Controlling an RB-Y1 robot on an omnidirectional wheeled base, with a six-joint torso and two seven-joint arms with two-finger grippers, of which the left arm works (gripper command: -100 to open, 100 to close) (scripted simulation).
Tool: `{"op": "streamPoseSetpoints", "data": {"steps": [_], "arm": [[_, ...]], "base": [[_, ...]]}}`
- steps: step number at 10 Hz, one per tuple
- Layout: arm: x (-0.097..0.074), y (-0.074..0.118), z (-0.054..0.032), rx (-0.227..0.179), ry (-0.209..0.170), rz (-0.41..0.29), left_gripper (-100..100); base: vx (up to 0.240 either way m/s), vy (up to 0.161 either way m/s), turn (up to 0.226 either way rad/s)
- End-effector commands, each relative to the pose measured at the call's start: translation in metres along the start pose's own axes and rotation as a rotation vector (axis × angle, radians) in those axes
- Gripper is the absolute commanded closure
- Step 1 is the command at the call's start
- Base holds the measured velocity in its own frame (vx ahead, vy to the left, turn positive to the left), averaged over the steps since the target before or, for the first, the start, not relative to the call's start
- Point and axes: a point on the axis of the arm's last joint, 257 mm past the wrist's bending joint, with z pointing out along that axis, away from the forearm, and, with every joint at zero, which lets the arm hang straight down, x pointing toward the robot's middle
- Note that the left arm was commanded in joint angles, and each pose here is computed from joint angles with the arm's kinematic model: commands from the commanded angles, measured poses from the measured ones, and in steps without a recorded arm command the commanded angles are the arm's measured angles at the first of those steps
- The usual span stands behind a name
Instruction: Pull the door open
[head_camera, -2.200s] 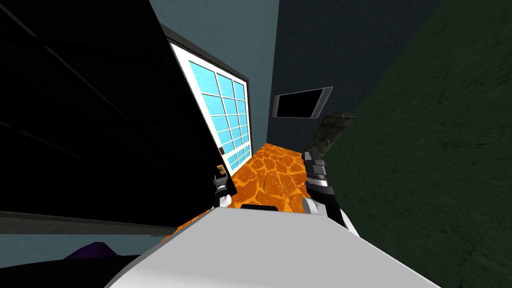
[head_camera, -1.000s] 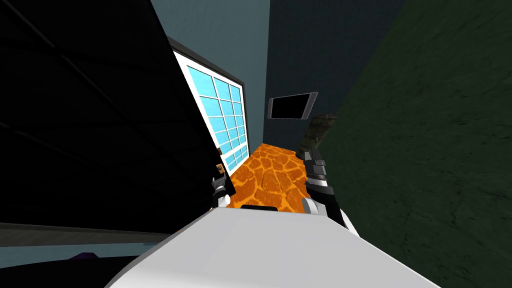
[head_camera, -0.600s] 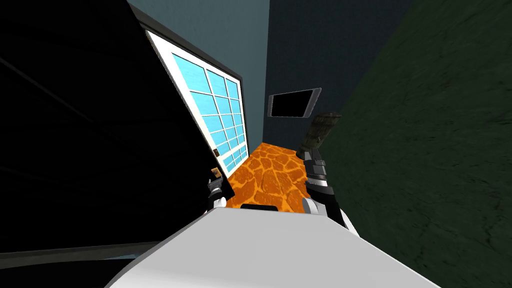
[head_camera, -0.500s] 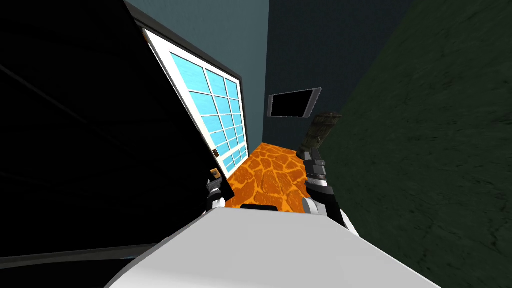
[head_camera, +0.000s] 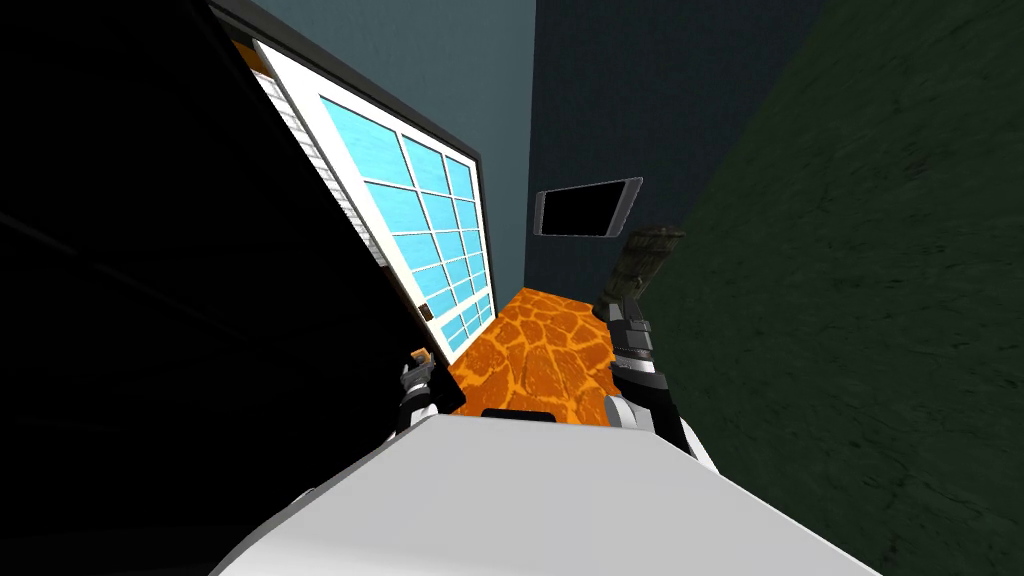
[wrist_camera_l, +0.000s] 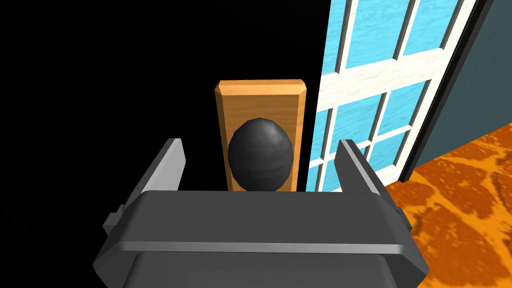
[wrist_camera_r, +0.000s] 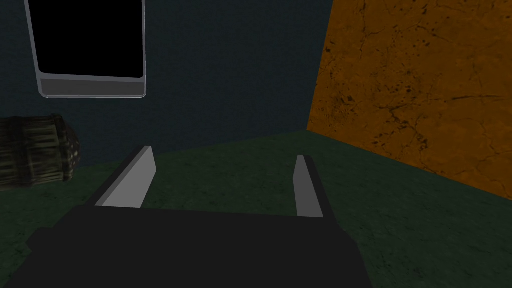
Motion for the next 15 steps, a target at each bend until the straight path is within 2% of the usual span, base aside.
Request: {"op": "streamPoseSetpoints", "data": {"steps": [1, 2, 3, 8, 13, 14, 15], "arm": [[0.001, -0.015, 0.0008, 0.002, 0.000, -0.002, -100], [0.000, -0.008, 0.0003, 0.001, 0.000, 0.000, -100], [0.000, -0.008, 0.0003, 0.001, 0.000, 0.000, 100], [0.000, -0.008, 0.0003, 0.001, 0.000, 0.000, 100], [0.002, 0.020, -0.0006, -0.087, 0.000, -0.013, 100], [0.002, 0.020, -0.0006, -0.087, 0.000, -0.013, 100], [0.002, 0.033, -0.0019, -0.125, -0.001, -0.019, 100]], "base": [[0.144, 0.023, -0.019], [0.050, 0.010, 0.009], [-0.008, -0.005, 0.003], [-0.008, 0.000, -0.004], [-0.198, -0.010, -0.059], [-0.138, -0.018, -0.028], [-0.193, -0.014, -0.064]]}}
